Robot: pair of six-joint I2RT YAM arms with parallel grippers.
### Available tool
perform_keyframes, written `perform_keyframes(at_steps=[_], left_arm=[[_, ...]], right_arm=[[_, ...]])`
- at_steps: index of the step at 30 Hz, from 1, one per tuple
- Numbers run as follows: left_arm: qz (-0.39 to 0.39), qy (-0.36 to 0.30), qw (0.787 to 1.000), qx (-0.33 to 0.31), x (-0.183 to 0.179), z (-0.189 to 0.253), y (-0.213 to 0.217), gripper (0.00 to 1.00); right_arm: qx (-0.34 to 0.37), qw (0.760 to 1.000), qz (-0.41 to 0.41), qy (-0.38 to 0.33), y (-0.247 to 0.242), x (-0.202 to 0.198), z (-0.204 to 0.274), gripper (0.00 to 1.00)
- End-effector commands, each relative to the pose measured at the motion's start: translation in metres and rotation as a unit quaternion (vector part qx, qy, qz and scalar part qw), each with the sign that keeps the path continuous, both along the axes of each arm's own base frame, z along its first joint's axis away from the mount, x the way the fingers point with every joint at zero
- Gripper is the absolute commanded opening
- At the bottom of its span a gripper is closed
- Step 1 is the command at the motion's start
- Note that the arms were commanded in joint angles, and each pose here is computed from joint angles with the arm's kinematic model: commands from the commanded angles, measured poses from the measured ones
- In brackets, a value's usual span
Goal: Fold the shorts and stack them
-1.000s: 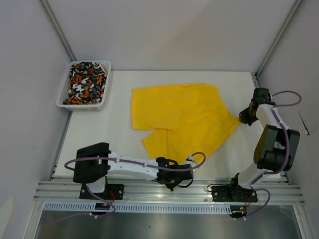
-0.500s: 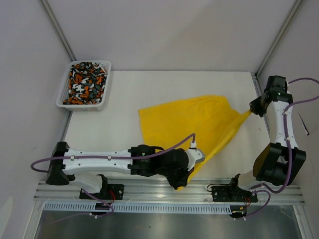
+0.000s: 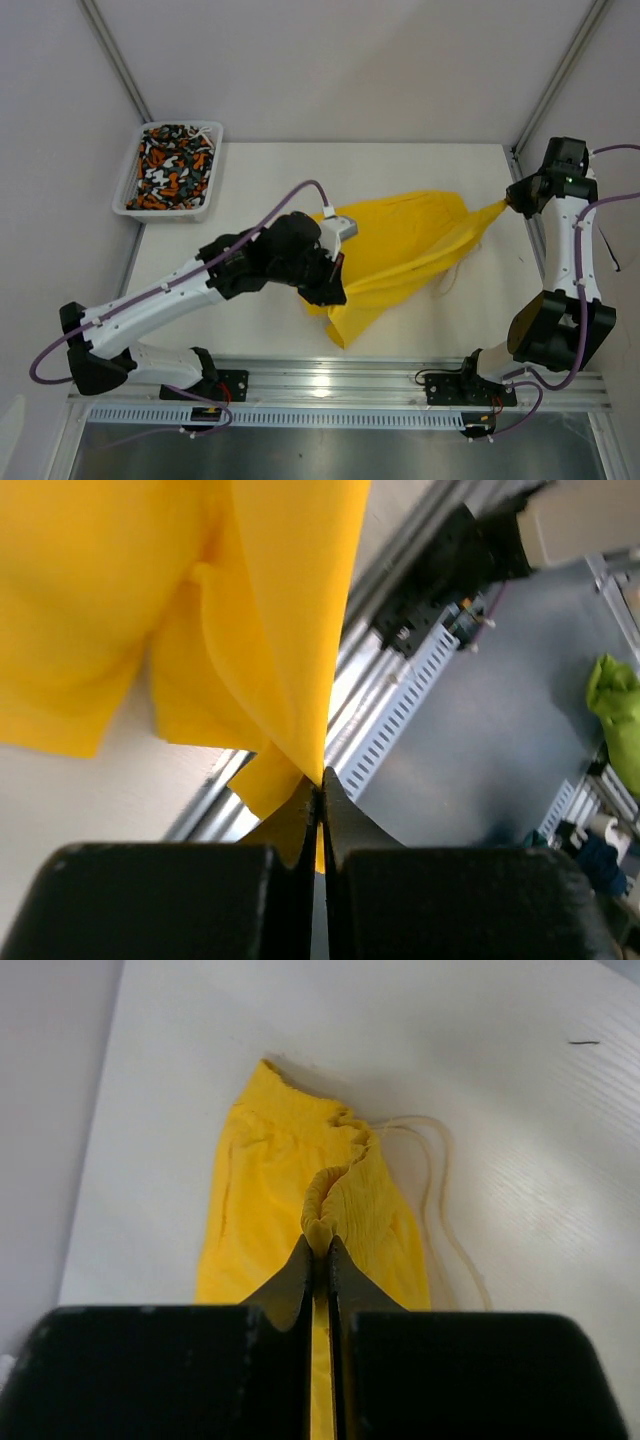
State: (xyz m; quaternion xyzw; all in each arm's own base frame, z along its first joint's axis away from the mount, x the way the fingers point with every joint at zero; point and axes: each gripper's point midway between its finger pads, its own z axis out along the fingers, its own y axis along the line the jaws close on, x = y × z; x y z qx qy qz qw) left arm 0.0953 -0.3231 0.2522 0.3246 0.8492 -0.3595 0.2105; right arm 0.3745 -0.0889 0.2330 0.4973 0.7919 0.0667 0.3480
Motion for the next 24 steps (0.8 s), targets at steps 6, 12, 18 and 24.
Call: perform_keyframes(at_steps=[6,12,18,24], left_arm=[[0.089,-0.028,0.995,0.040,0.085,0.019,0.061,0.00],[0.128,-0.030,0.990,0.046,0.133,0.012,0.064,0.00],[0.197,-0.047,0.976,0.081,0.181,0.011,0.092,0.00],[0.246,-0.059,0.963,0.098,0.220,0.011,0.116,0.00]], right_arm=[[0.068,0.991,-0.026,-0.111,0.012,0.043,0.026,0.00],[0.101,0.986,-0.021,-0.130,0.025,0.081,0.012,0.00],[0.109,0.985,-0.015,-0.134,0.035,0.111,0.006,0.00],[0.118,0.982,-0.012,-0.144,0.045,0.133,0.000,0.00]])
